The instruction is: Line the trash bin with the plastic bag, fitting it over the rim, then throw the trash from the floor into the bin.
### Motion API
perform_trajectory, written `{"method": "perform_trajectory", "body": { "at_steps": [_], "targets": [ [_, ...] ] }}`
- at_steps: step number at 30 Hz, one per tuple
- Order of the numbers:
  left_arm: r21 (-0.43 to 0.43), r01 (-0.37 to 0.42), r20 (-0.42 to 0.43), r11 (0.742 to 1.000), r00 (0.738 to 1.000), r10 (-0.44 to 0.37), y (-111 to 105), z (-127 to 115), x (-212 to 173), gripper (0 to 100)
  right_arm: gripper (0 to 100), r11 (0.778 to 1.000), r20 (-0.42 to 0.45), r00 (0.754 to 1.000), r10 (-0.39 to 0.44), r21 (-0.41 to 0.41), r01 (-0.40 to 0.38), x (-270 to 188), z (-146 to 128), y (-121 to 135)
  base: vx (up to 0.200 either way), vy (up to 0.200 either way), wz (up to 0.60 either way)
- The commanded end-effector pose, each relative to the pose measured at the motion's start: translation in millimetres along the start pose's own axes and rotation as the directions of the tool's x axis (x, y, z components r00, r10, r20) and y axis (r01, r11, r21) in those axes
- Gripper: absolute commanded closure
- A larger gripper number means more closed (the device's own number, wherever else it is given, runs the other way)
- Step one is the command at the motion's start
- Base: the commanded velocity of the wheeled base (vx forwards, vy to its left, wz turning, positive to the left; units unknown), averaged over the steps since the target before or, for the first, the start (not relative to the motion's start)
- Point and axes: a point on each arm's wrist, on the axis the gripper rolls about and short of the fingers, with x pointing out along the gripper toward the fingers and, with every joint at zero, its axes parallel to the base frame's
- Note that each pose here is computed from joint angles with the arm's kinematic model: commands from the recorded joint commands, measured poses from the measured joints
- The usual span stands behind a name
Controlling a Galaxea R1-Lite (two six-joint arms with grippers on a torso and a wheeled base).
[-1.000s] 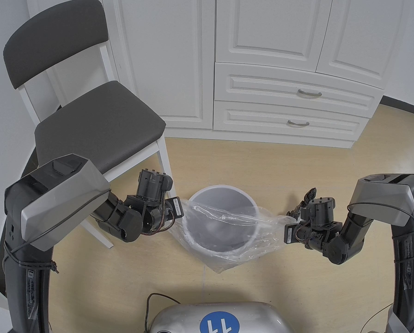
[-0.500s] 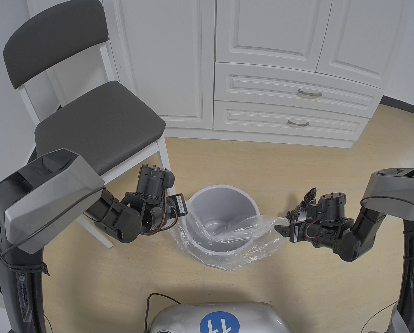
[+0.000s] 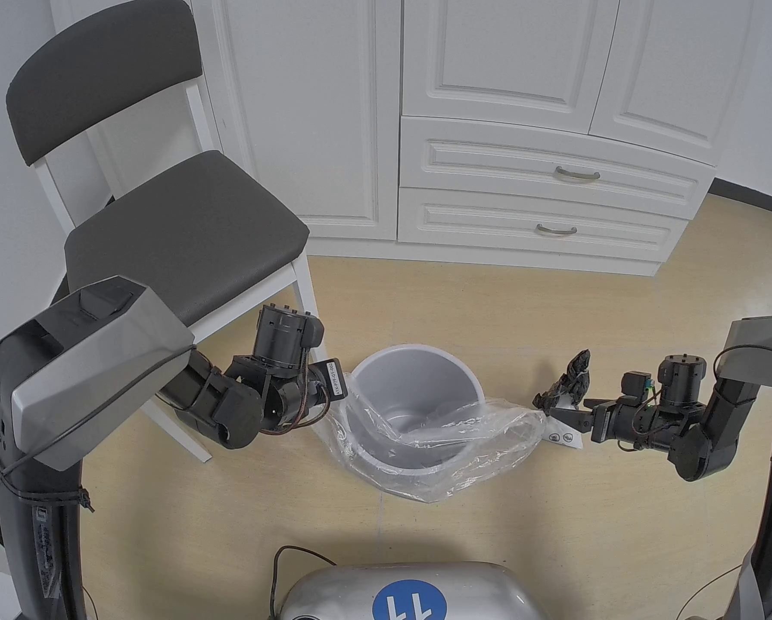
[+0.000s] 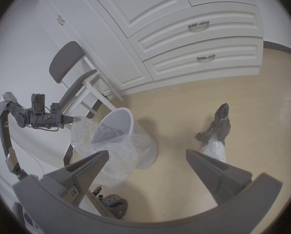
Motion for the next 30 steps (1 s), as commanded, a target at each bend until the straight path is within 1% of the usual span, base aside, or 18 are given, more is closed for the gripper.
{"method": "perform_trajectory", "body": {
  "at_steps": [1,3,6,8,9,10,12,13,14,15,16,17,19,21,24,28,29,30],
  "targets": [
    [-0.006,-0.012,-0.002,1.0,1.0,0.011,4.3,-0.2,5.0,100,0,1.0,-0.026,1.0,-0.014,0.018,0.014,-6.2,-16.9,-14.2,0.0,0.0,0.0],
    [-0.005,-0.015,-0.002,1.0,1.0,0.015,5.6,-0.1,5.6,100,0,1.0,-0.02,1.0,-0.01,0.015,0.01,-6.5,-16.1,-14.5,0.0,0.0,0.0],
    [-0.008,-0.014,-0.002,1.0,1.0,0.014,6.1,0.1,6.2,100,0,1.0,0.011,1.0,0.0,-0.011,0.0,-6.0,-7.9,-6.8,0.0,0.0,0.0],
    [-0.006,-0.013,-0.001,1.0,1.0,0.013,5.0,-0.2,5.1,100,0,0.998,0.056,0.998,0.017,-0.058,-0.014,-6.4,6.8,14.5,0.0,0.0,0.0],
    [-0.004,-0.014,-0.004,1.0,1.0,0.014,5.5,-1.0,5.0,100,0,0.997,0.075,0.997,0.004,-0.072,0.001,-6.3,13.6,24.6,0.0,0.0,0.0],
    [-0.004,-0.015,-0.005,1.0,1.0,0.015,5.5,-1.1,5.0,100,0,0.997,0.081,0.997,-0.001,-0.076,0.007,-6.2,15.5,27.4,0.0,0.0,0.0],
    [-0.001,-0.015,-0.01,1.0,1.0,0.015,5.6,-2.6,4.8,100,0,0.992,0.14,0.988,-0.067,-0.096,0.081,-1.8,30.3,59.7,0.0,0.0,0.0],
    [-0.001,-0.015,-0.01,1.0,1.0,0.015,5.6,-2.6,4.8,100,0,0.992,0.14,0.988,-0.067,-0.096,0.081,-1.8,30.3,59.7,0.0,0.0,0.0],
    [0.002,-0.019,-0.018,1.0,1.0,0.019,6.5,-4.3,5.5,100,0,0.986,0.178,0.978,-0.112,-0.106,0.132,1.9,36.4,84.7,0.0,0.0,0.0],
    [0.002,-0.019,-0.018,1.0,1.0,0.019,6.5,-4.3,5.5,100,0,0.986,0.178,0.978,-0.112,-0.106,0.132,1.9,36.4,84.7,0.0,0.0,0.0],
    [0.007,-0.026,-0.03,1.0,0.999,0.026,6.5,-5.6,5.4,100,0,0.979,0.21,0.968,-0.139,-0.12,0.167,5.4,39.0,108.2,0.0,0.0,0.0],
    [0.013,-0.031,-0.04,0.999,0.999,0.032,7.1,-6.7,5.3,100,0,0.976,0.222,0.964,-0.146,-0.126,0.177,6.6,39.2,120.5,0.0,0.0,0.0],
    [0.021,-0.036,-0.051,0.999,0.998,0.037,7.1,-8.1,5.2,100,0,0.973,0.237,0.961,-0.144,-0.142,0.181,6.9,37.8,140.8,0.0,0.0,0.0],
    [0.025,-0.036,-0.054,0.999,0.998,0.037,6.9,-9.0,5.5,100,0,0.973,0.238,0.963,-0.126,-0.159,0.166,6.9,33.8,158.2,0.0,0.0,0.0],
    [0.026,-0.039,-0.06,0.999,0.997,0.04,7.7,-10.9,6.6,100,0,0.972,0.223,0.969,-0.11,-0.178,0.151,9.9,25.3,174.2,0.0,0.0,0.0],
    [0.026,-0.037,-0.057,0.999,0.998,0.039,7.8,-11.1,6.5,100,0,0.969,0.21,0.971,-0.113,-0.193,0.154,12.8,19.9,178.2,0.0,0.0,0.0],
    [0.026,-0.037,-0.059,0.999,0.998,0.038,8.4,-12.2,6.3,0,0,0.962,0.196,0.974,-0.114,-0.224,0.158,17.8,12.2,179.5,0.0,0.0,0.0],
    [0.031,-0.04,-0.069,0.999,0.997,0.042,9.1,-12.8,4.4,0,0,0.95,0.197,0.974,-0.116,-0.263,0.166,21.5,5.2,177.4,0.0,0.0,0.0]
  ]
}}
